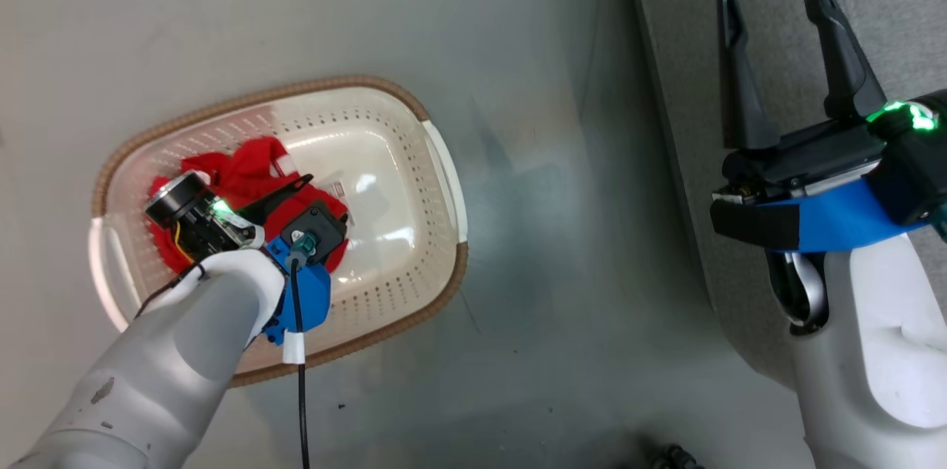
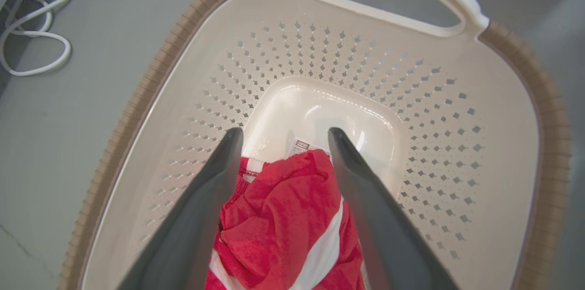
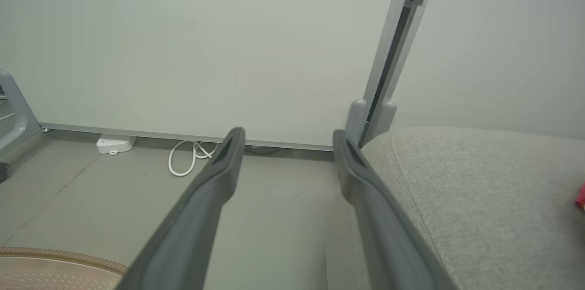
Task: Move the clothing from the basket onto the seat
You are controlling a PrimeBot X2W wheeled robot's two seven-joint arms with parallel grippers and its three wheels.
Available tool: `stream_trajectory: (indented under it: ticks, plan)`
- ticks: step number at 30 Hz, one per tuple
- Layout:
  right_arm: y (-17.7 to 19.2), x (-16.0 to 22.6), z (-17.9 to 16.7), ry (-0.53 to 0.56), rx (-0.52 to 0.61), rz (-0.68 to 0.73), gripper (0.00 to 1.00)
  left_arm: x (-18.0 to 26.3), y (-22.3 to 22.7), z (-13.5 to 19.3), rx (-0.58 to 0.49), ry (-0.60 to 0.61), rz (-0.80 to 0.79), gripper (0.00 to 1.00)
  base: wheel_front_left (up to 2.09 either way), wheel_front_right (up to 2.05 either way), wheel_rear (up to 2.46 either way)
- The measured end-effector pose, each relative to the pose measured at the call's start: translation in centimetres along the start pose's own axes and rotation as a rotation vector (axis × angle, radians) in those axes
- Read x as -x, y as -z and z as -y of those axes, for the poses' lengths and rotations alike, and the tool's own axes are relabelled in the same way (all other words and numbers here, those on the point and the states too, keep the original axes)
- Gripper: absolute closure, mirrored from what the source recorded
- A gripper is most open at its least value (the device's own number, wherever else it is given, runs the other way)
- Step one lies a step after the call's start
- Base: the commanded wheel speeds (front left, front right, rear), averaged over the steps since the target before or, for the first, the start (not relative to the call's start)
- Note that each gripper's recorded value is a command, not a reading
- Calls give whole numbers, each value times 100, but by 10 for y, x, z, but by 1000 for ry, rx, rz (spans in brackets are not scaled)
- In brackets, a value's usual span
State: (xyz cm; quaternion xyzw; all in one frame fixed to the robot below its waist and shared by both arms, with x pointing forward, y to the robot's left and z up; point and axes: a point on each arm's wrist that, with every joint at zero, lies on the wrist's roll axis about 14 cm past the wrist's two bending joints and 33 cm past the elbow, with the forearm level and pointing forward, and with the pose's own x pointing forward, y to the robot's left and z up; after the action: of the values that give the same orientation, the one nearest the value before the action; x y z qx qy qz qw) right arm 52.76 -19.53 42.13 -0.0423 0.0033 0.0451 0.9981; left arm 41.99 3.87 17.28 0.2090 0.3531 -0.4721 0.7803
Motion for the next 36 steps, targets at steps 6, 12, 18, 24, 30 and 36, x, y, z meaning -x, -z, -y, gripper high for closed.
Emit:
stream_trajectory:
  ticks: [6, 12, 18, 24, 30, 36]
  plan:
    - [26, -11, 0, -7, 12, -31, 0, -26, 42, 10, -19, 79, -125, 0, 0, 0, 0]
    - [51, -20, 0, -14, 24, -59, 0, -46, 81, 11, -23, 126, -234, 0, 0, 0, 0]
    - [74, -23, 1, -15, 35, -92, 0, -61, 112, 18, -7, 165, -324, 0, 0, 0, 0]
    - [94, -23, 3, -14, 41, -124, 0, -75, 127, 25, 5, 197, -350, 0, 0, 0, 0]
    - [105, -24, 5, -10, 40, -138, 0, -83, 135, 26, 15, 203, -377, 0, 0, 0, 0]
    - [107, -24, 6, -6, 41, -139, 0, -88, 139, 23, -2, 202, -406, 33, 0, 0, 0]
